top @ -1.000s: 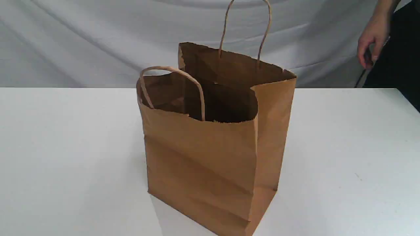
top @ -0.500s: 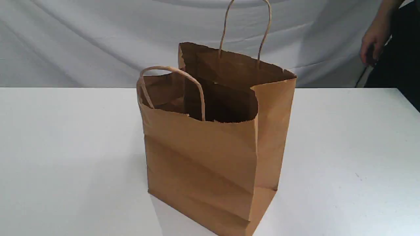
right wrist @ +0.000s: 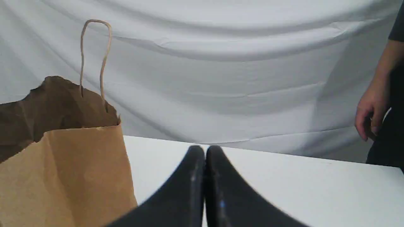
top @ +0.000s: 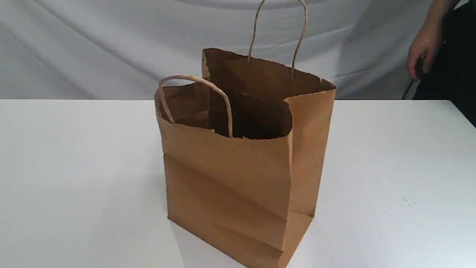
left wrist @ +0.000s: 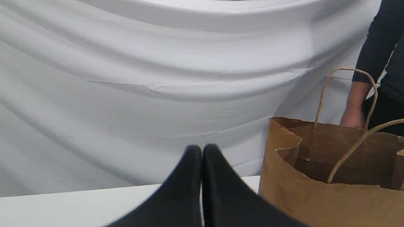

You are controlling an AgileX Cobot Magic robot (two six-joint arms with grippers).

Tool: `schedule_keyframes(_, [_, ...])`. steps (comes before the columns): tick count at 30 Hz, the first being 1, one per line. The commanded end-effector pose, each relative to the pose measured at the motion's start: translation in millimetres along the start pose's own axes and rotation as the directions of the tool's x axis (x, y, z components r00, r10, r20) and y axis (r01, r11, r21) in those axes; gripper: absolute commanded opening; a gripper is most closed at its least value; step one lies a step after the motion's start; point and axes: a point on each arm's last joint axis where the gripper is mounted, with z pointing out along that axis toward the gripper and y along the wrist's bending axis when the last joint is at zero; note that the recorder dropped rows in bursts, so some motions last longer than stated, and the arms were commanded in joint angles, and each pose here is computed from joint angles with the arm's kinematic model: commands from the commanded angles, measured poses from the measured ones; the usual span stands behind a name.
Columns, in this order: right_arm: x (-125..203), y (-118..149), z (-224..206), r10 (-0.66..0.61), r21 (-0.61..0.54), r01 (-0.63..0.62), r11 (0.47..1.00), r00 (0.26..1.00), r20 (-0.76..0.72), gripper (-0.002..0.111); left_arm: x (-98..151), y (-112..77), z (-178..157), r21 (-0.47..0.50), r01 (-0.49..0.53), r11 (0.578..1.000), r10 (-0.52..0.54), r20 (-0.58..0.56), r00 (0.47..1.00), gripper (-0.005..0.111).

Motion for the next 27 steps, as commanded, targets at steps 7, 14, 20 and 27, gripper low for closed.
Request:
schedule_keyframes(7, [0, -1, -1, -0.001, 0.011, 0.001, 1.000, 1.000, 0.009, 0.000, 1, 0.3, -1, -0.003, 0.009, 1.000, -0.009, 0.001, 1.000, 0.000])
schedule_keyframes(14, [0, -1, -1, -0.005, 0.012, 0.005, 1.000, 1.000, 0.008, 0.000, 3, 1.5, -1, -0.014, -0.130, 0.991, 0.130, -0.019, 0.991, 0.000])
schedule_keyframes(20, [0, -3, -9, -0.287, 0.047, 0.287, 0.957, 0.958, -0.004, 0.000, 13, 6.7, -2, -0.026, -0.499, 0.866, 0.495, -0.091, 0.864, 0.000])
schedule_keyframes(27, [29, -6, -28, -0.458, 0.124, 0.453, 0.883, 0.889, 0.007, 0.000, 47, 13.4, -17, -0.046, -0.672, 0.739, 0.659, -0.154, 0.736, 0.000])
